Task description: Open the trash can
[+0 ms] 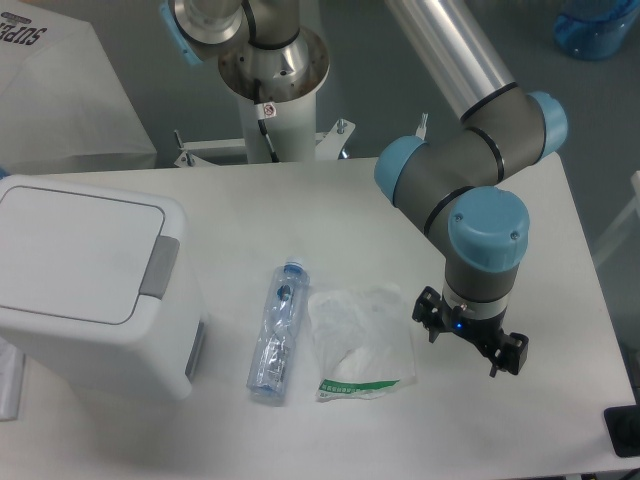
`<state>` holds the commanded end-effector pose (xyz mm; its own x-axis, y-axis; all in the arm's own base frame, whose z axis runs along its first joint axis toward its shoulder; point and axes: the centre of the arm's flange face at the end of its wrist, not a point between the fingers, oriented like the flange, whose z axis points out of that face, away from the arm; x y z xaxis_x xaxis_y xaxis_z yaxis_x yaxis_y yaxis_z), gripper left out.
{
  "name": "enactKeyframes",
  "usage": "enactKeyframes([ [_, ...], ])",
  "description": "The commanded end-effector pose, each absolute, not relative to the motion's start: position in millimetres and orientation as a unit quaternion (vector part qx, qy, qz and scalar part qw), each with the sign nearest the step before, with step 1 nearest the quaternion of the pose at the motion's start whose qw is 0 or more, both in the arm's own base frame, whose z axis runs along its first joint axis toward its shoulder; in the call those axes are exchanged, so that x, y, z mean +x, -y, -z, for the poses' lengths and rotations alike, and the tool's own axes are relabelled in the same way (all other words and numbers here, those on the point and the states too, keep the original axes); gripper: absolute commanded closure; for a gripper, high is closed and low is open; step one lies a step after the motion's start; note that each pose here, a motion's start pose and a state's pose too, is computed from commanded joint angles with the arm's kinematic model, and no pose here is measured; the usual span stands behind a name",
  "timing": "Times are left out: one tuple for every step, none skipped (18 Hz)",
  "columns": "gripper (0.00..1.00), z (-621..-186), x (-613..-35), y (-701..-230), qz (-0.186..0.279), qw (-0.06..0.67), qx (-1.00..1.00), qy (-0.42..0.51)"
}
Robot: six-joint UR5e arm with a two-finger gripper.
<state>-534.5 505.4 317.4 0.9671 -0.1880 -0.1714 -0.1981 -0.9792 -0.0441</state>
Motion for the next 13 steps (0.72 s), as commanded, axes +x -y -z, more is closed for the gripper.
enactKeyframes([
  [0.00,-317,-534,-506,-0.083,0.031,-0.991,-0.098],
  [0.00,-317,-534,-505,-0.083,0.030,-0.991,-0.097],
  [0.00,-317,-535,-505,-0.083,0.030,-0.991,-0.097],
  [0.00,-320,-534,-505,-0.084,0.032,-0.991,-0.097],
  [0.00,-321,-534,-505,-0.084,0.033,-0.991,-0.097],
  [0.00,-322,-532,-507,-0.084,0.035,-0.991,-0.098],
  [0.00,-323,-531,-507,-0.084,0.036,-0.991,-0.098],
  [0.00,-324,-529,-508,-0.083,0.036,-0.991,-0.099],
  [0.00,-322,-528,-509,-0.080,0.035,-0.991,-0.100],
  [0.00,-320,-525,-509,-0.077,0.034,-0.992,-0.099],
  [0.00,-322,-521,-508,-0.075,0.035,-0.992,-0.091],
  [0.00,-326,-510,-513,-0.074,0.041,-0.993,-0.085],
  [0.00,-326,-502,-519,-0.066,0.052,-0.993,-0.077],
])
